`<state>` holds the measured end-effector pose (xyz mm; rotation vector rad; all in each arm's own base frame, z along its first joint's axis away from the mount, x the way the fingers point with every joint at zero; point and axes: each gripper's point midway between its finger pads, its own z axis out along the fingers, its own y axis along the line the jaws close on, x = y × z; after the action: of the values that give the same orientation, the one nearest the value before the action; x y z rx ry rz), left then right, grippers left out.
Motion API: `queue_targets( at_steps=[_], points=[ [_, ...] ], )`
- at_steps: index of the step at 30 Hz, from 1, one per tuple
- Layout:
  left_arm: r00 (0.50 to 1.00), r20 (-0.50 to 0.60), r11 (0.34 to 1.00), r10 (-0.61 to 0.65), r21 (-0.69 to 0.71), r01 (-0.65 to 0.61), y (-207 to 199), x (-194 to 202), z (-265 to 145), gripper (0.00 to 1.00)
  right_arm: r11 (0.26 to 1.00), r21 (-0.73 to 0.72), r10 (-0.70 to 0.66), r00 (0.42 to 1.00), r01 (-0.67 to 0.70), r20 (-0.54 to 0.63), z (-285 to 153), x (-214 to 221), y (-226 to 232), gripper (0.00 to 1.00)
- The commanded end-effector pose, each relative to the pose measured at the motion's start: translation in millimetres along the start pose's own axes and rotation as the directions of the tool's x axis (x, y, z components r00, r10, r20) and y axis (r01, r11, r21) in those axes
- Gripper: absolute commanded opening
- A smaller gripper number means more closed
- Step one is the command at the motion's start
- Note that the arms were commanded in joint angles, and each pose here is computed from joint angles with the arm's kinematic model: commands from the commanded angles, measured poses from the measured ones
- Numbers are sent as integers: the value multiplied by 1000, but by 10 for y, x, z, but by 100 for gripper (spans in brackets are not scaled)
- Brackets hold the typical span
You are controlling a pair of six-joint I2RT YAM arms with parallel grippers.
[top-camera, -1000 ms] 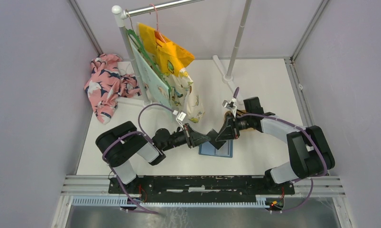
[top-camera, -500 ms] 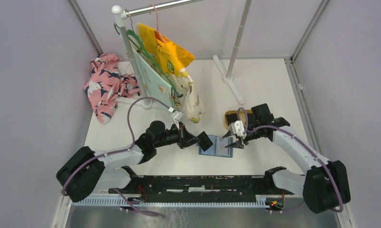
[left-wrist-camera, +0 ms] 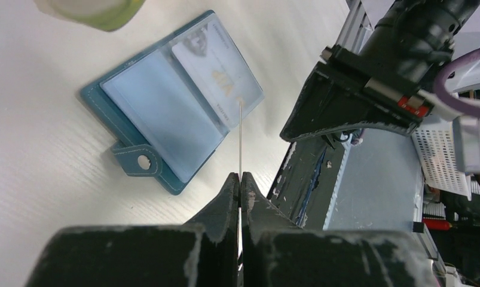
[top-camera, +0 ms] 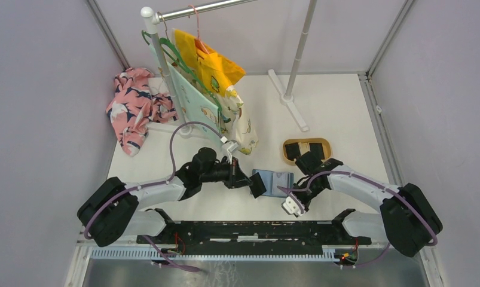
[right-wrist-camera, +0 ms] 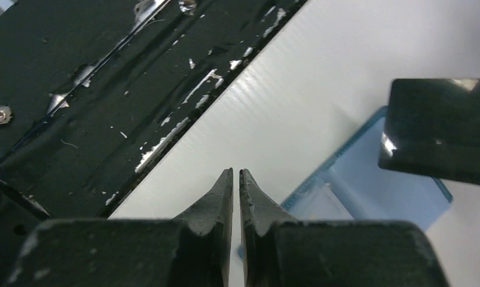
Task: Put the credit cards into the card holder
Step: Insert the credit card into the card holder.
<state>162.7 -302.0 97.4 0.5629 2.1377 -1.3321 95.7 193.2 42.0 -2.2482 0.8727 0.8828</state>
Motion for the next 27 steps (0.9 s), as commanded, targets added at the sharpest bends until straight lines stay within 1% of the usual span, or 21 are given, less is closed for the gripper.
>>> queue_targets(
  at_steps=[1,3,11,16,20,22,24,27],
  points=[
    [1000,6,998,8,70,-8,-165,-158,71,2,996,-81,-51,994,43,-99,70,158,66,12],
    [1000,1,997,0,81,0,-173,-159,96,2,997,-71,-29,986,18,-164,74,259,26,12],
    [999,-37,994,-31,100,35,-140,-110,194,2,999,22,31,948,-26,-316,-66,480,-151,12],
    [998,-43,994,-48,96,52,-105,-122,219,2,997,56,62,919,-44,-389,-162,589,-208,12],
    [997,-42,993,-71,92,75,-77,-109,225,2,991,118,107,896,-61,-431,-278,680,-274,12],
    [995,-39,991,-92,94,95,-70,-102,237,2,988,138,121,894,-67,-432,-315,694,-281,12],
    [993,-30,987,-115,109,118,-82,-110,259,2,986,147,127,904,-72,-409,-317,658,-285,12],
    [988,-19,980,-151,132,152,-96,-113,285,2,991,110,102,947,-71,-306,-252,461,-246,13]
  ],
)
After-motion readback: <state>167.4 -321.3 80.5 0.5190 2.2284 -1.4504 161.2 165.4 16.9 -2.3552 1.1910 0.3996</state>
